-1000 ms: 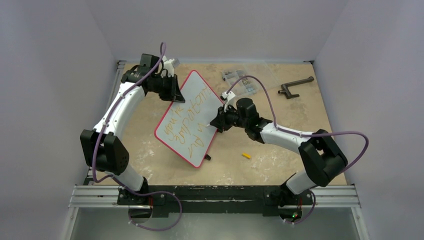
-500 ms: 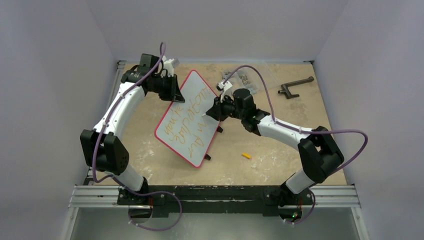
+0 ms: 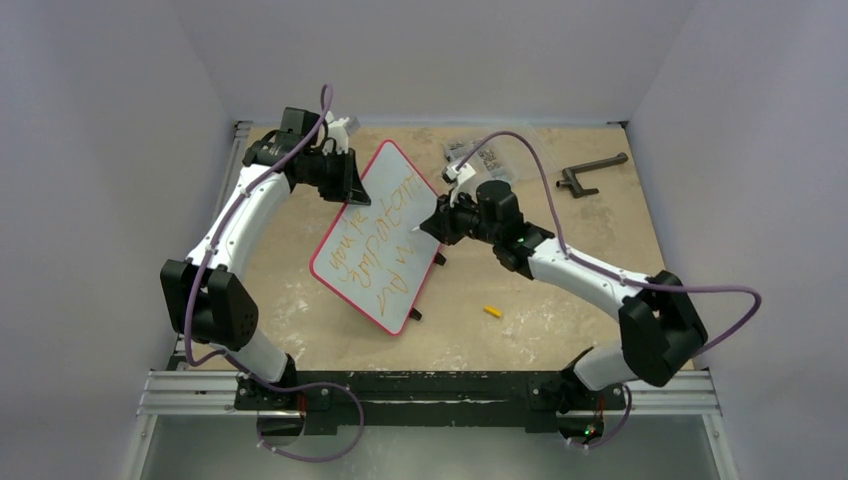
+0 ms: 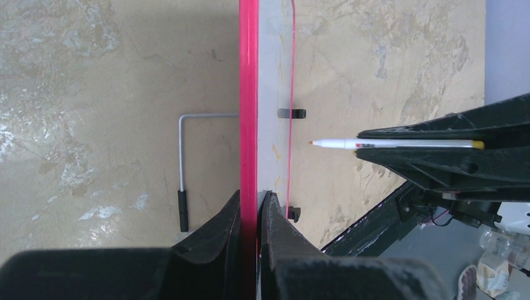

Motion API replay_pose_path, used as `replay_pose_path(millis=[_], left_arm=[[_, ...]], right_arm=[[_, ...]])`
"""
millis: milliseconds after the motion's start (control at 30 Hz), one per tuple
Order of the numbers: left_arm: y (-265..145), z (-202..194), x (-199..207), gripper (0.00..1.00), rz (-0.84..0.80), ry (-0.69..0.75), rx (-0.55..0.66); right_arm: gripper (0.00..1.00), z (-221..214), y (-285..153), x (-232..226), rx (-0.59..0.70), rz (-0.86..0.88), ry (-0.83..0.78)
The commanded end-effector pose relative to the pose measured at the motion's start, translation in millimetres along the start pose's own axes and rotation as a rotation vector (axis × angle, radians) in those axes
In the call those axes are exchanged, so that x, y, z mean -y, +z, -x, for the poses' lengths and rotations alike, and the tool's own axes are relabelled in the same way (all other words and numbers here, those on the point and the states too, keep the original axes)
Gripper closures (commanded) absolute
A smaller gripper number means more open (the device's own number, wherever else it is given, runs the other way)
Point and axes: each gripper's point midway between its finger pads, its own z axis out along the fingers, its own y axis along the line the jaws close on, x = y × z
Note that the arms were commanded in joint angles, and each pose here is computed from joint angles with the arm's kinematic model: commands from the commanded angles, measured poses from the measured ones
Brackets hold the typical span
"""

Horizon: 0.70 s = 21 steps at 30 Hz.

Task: Write a sentence on the whiteboard
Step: Put down the whiteboard on the whiteboard stand.

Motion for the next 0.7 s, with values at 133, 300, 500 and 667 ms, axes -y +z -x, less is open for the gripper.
replay_pose_path(millis=[133, 300, 500, 667], left_arm=[[-10.7, -0.7, -45.0, 1.00, 0.244, 0.104, 0.012], [-11.1, -2.9, -47.2, 1.00, 0.256, 0.106, 0.011], [-4.5, -8.6, -50.4, 1.00, 0.282, 0.103, -0.015], [-1.6, -15.9, -54.7, 1.00, 0.297, 0.096, -0.042]], right_arm=[[1.00, 50.5, -66.0, -9.4, 0.163, -0.085, -0.042], [1.00, 70.0, -95.3, -11.6, 0.224, -0.130, -0.048], [1.00, 78.3, -113.4, -13.0, 0.265, -0.152, -0.047], [1.00, 74.2, -116.9, -11.8, 0.265, -0.159, -0.048]])
